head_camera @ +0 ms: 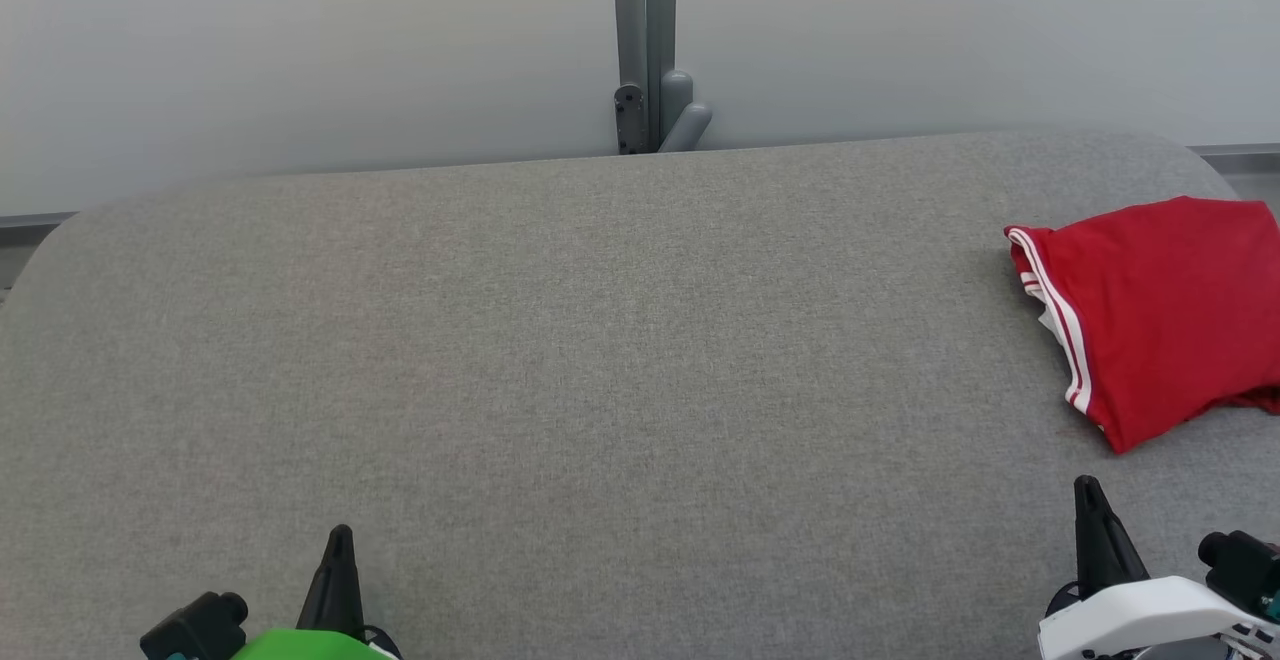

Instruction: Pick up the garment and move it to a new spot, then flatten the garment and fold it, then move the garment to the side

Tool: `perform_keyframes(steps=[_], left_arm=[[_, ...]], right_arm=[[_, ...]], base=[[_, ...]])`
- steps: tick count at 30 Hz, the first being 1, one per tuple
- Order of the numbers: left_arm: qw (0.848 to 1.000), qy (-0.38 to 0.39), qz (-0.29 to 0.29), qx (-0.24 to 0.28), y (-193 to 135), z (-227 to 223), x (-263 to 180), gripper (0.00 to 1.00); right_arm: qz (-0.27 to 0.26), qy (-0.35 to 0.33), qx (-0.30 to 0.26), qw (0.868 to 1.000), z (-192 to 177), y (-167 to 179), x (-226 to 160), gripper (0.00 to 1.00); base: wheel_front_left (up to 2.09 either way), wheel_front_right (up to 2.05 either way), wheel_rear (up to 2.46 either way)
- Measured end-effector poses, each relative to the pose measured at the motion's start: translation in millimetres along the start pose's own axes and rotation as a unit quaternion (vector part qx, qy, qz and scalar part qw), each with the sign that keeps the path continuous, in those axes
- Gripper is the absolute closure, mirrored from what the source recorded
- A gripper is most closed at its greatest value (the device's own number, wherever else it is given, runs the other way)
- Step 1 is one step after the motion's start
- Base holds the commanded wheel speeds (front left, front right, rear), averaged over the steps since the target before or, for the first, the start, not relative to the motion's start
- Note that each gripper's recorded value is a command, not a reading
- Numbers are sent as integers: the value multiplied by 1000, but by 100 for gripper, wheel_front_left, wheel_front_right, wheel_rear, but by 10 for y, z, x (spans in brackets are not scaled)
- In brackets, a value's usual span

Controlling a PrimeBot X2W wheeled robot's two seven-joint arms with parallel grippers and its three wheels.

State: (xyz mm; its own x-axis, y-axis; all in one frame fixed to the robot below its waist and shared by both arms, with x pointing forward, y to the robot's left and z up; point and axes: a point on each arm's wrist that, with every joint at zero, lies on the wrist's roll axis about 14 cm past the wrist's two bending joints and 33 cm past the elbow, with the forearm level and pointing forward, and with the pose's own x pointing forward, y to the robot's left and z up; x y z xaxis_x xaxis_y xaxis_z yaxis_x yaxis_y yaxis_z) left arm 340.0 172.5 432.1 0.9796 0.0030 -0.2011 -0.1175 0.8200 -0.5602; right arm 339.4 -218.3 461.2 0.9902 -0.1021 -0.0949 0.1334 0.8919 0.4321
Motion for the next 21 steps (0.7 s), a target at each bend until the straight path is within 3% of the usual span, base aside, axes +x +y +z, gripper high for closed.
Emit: perform_keyframes(steps=[21], left_arm=[[990,-11,3,-142,-2,183,90,100]], right_arm=[[-2,3,160,987,62,62,109,100]], base=[[0,0,0]])
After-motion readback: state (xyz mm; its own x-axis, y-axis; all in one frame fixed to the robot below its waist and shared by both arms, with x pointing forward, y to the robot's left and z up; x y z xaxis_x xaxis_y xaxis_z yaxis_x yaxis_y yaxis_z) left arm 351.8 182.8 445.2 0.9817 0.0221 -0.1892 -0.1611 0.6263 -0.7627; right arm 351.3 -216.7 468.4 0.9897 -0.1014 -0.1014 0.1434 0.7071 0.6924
